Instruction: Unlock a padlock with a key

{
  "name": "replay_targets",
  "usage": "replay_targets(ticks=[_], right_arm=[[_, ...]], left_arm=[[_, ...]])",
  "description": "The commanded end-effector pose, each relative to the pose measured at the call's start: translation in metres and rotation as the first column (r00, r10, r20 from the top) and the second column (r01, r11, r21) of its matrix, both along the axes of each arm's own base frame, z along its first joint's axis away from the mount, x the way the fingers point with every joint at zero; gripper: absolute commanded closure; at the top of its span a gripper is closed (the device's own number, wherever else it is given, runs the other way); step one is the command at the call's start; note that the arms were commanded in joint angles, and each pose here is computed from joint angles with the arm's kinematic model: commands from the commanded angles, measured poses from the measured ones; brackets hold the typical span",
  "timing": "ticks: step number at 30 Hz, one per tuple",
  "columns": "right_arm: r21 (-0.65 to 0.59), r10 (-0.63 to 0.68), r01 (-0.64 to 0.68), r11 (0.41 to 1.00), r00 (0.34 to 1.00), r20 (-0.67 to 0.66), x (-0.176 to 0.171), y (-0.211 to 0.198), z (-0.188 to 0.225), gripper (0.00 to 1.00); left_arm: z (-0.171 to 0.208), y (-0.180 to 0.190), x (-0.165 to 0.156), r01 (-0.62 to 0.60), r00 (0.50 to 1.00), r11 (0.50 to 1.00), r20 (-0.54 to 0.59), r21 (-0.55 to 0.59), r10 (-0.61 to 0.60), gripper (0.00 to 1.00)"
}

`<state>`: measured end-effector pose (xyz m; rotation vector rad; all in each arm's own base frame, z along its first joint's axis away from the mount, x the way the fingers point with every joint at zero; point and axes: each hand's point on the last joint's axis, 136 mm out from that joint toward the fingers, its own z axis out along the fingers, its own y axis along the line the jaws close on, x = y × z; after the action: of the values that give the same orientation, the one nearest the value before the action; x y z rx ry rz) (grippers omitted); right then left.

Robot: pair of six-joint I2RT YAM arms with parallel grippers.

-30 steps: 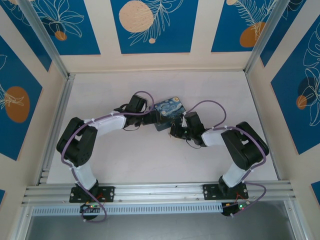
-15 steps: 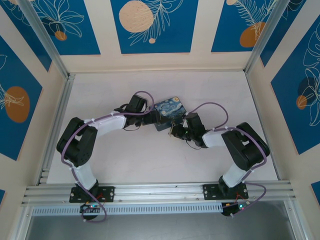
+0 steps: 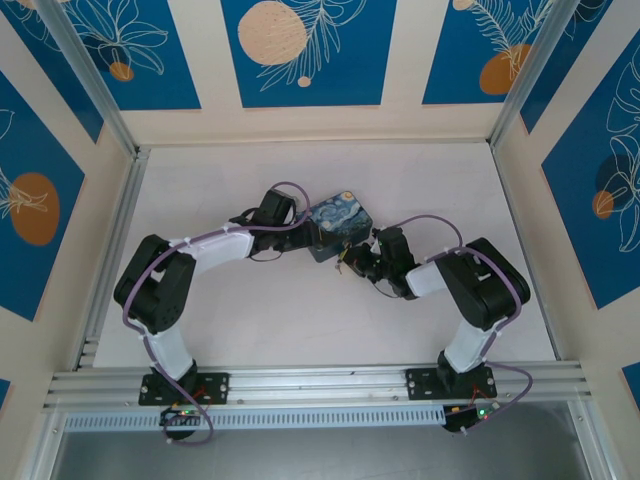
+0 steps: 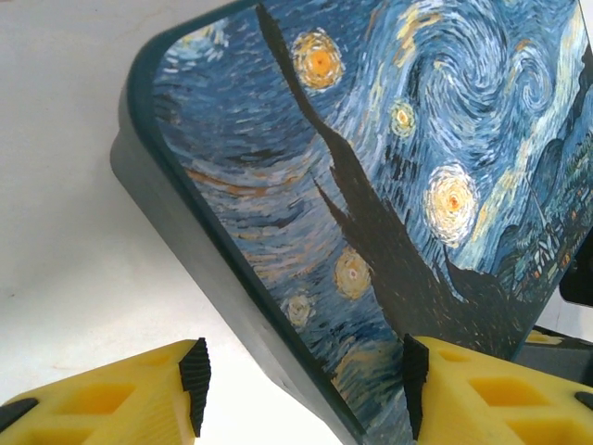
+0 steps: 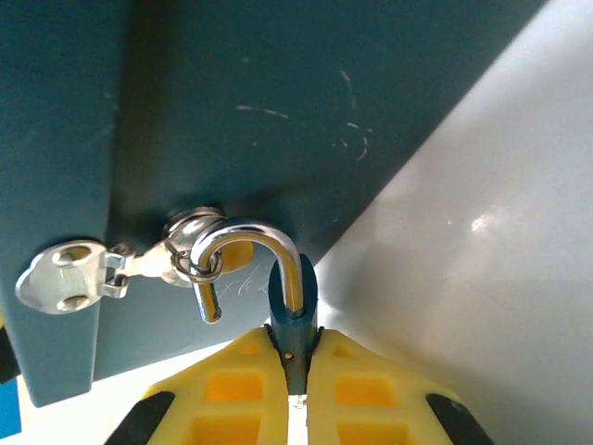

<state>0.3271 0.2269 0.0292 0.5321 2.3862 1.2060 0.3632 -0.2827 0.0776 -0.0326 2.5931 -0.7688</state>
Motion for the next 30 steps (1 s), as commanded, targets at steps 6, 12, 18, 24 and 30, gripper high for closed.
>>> replay_targets(ticks=[6, 12, 18, 24, 30], right_arm=[[0.028, -0.087, 0.087, 0.996, 0.996, -0.018, 0.018, -0.010, 0.000, 1.00], [0.036, -0.091, 0.091, 0.995, 0.996, -0.005, 0.037, -0.016, 0.009, 1.00], [0.058, -0.082, 0.080, 0.995, 0.996, 0.038, 0.066, -0.026, 0.030, 1.00], [0.068, -0.073, 0.071, 0.995, 0.997, 0.034, 0.067, -0.039, 0.035, 1.00], [0.054, -0.077, 0.076, 0.996, 0.997, 0.010, 0.036, -0.050, 0.034, 1.00]], left_arm=[[-0.066, 0.032, -0.047, 0.011, 0.975, 0.986, -0.219, 0.169, 0.027, 0.44], [-0.068, 0.031, -0.047, 0.018, 0.974, 0.985, -0.224, 0.174, 0.022, 0.44], [-0.070, 0.031, -0.047, 0.022, 0.972, 0.983, -0.234, 0.181, 0.022, 0.44], [-0.066, 0.031, -0.046, 0.014, 0.974, 0.983, -0.224, 0.181, 0.027, 0.42], [-0.050, 0.030, -0.042, 0.015, 0.980, 0.986, -0.197, 0.168, 0.019, 0.31]])
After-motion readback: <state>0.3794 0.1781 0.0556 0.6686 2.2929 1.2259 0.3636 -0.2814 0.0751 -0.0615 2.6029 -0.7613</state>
